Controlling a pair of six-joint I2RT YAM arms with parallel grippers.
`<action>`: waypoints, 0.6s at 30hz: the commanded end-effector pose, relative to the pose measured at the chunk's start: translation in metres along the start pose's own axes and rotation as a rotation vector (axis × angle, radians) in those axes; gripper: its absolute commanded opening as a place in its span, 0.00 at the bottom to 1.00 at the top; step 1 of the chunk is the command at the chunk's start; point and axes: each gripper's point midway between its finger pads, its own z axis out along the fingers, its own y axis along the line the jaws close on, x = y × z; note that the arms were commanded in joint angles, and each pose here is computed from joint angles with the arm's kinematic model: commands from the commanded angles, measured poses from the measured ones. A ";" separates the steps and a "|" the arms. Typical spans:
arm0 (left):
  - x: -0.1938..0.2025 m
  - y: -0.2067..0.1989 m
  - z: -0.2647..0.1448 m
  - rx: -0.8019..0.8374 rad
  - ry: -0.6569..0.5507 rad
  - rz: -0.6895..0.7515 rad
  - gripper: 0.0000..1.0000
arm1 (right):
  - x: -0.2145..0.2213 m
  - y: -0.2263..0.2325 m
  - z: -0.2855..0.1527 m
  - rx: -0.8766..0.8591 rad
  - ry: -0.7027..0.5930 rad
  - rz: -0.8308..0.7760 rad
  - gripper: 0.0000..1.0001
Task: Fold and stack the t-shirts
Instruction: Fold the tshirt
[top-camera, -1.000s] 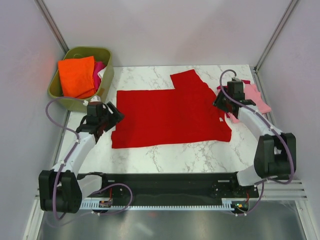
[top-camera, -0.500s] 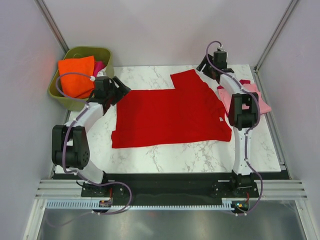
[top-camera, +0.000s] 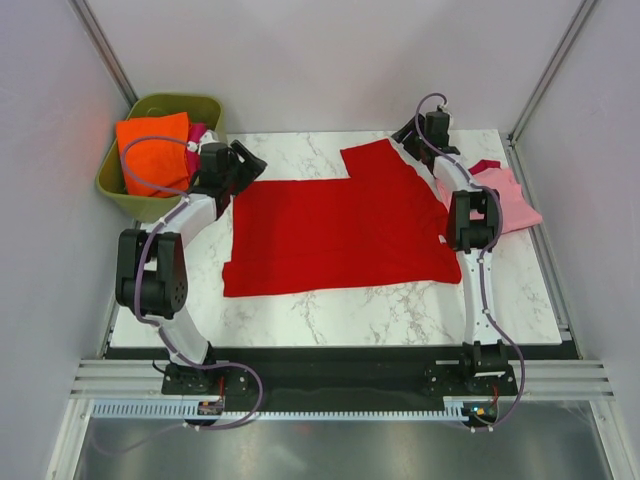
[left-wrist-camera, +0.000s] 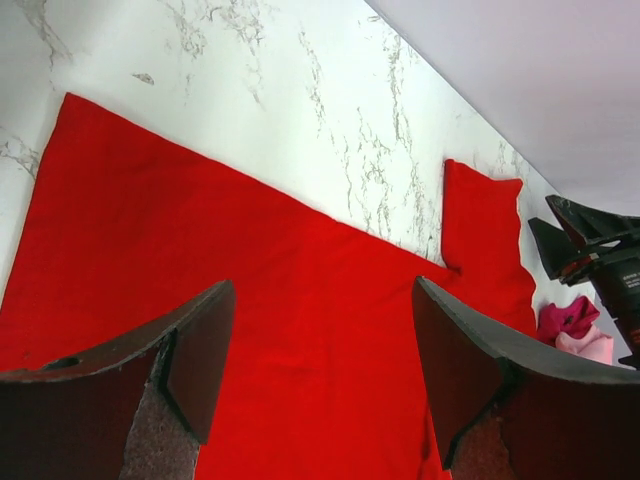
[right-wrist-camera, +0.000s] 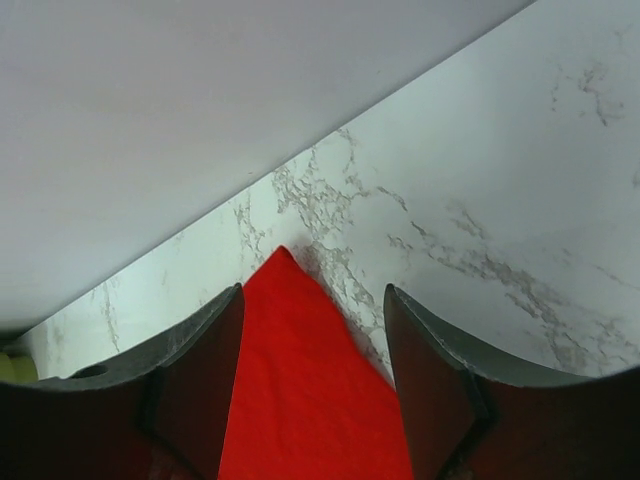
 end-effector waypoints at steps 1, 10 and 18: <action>-0.014 -0.005 0.000 0.025 -0.064 0.036 0.78 | -0.014 0.031 0.003 -0.106 -0.047 0.037 0.66; -0.011 0.029 0.009 -0.130 -0.071 0.079 0.77 | 0.010 0.032 0.013 -0.084 -0.027 0.020 0.64; -0.007 0.039 0.017 -0.176 -0.052 0.084 0.75 | 0.026 0.025 0.011 0.001 -0.011 -0.061 0.61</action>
